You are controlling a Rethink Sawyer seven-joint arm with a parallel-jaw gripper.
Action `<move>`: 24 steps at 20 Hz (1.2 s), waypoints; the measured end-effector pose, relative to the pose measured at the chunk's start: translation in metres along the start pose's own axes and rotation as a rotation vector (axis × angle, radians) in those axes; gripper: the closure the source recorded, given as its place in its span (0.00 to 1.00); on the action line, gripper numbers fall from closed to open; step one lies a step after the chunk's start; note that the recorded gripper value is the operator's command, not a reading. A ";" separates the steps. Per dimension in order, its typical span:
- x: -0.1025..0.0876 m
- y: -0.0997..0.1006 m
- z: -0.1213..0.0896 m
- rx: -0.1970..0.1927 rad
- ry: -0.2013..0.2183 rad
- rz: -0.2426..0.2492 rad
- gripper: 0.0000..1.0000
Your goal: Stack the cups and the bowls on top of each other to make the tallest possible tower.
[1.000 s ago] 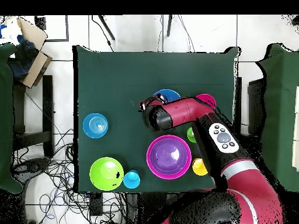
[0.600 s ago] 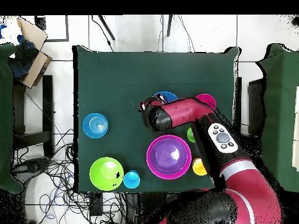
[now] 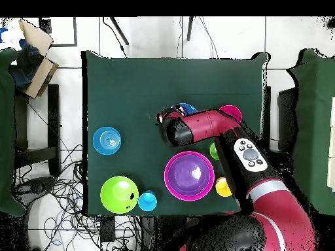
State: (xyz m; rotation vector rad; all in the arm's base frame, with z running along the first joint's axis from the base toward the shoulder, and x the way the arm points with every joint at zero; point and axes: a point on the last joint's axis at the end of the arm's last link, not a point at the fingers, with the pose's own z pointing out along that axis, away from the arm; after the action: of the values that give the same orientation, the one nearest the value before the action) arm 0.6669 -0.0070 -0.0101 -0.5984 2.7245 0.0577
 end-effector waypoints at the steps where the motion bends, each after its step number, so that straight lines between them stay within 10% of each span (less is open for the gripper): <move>1: -0.001 -0.001 -0.001 0.002 -0.001 -0.001 0.00; 24: 0.008 -0.016 -0.041 0.148 0.071 -0.041 0.00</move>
State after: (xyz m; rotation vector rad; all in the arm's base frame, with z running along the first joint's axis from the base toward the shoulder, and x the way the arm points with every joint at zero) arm 0.6531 -0.0293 0.0265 -0.6240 2.7525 -0.1773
